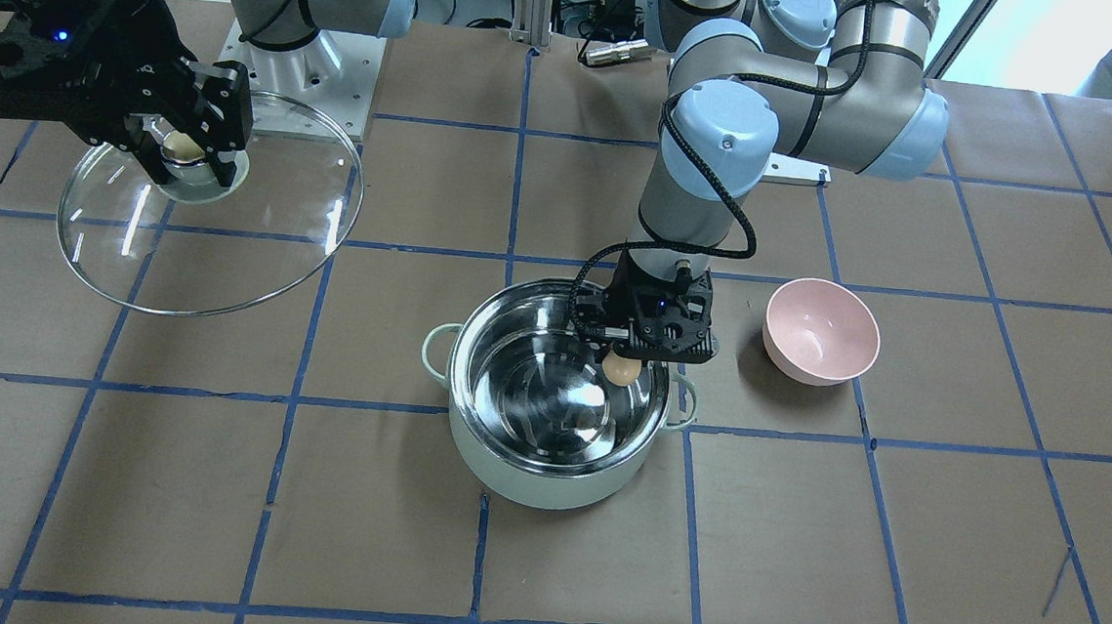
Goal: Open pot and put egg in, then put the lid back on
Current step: 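Lift the egg from the bowl with the left gripper and carry it over the pot, then open the left gripper to drop the egg into the pot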
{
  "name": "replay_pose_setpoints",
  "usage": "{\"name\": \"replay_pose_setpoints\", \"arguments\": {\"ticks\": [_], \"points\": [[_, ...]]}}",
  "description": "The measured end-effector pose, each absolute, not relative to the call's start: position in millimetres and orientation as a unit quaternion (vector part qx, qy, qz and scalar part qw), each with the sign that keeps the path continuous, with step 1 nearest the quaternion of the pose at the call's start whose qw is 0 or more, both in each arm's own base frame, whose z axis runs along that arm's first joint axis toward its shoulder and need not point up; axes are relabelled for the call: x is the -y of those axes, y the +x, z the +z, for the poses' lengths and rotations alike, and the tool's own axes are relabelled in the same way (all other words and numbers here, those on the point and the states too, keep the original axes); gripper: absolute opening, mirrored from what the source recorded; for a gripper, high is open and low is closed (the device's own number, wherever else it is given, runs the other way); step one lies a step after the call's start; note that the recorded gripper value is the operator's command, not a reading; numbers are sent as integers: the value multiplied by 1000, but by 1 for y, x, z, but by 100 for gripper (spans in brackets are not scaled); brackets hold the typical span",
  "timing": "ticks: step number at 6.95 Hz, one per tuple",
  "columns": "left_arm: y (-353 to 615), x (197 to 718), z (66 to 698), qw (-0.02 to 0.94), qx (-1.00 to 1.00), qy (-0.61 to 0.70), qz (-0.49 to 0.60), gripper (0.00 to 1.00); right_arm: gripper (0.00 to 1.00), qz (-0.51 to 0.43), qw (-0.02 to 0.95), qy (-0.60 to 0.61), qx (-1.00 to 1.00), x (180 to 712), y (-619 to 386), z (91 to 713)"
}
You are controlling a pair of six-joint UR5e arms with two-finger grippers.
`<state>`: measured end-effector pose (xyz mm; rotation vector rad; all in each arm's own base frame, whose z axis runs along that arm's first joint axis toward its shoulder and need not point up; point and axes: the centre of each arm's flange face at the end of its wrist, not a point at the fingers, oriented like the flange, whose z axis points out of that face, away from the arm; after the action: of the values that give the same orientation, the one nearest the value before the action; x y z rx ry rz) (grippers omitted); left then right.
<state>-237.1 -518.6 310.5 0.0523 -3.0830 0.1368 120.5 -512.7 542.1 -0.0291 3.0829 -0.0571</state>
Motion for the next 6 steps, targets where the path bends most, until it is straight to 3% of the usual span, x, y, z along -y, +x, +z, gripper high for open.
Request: {"name": "replay_pose_setpoints", "arguments": {"ticks": [2,6], "points": [[-238,518,308,25,999,19,44,99,9,-17,29,-9,-999,513,120,541],[-193,516,374,22,998,40,50,100,9,-17,29,-10,-999,512,120,541]]}}
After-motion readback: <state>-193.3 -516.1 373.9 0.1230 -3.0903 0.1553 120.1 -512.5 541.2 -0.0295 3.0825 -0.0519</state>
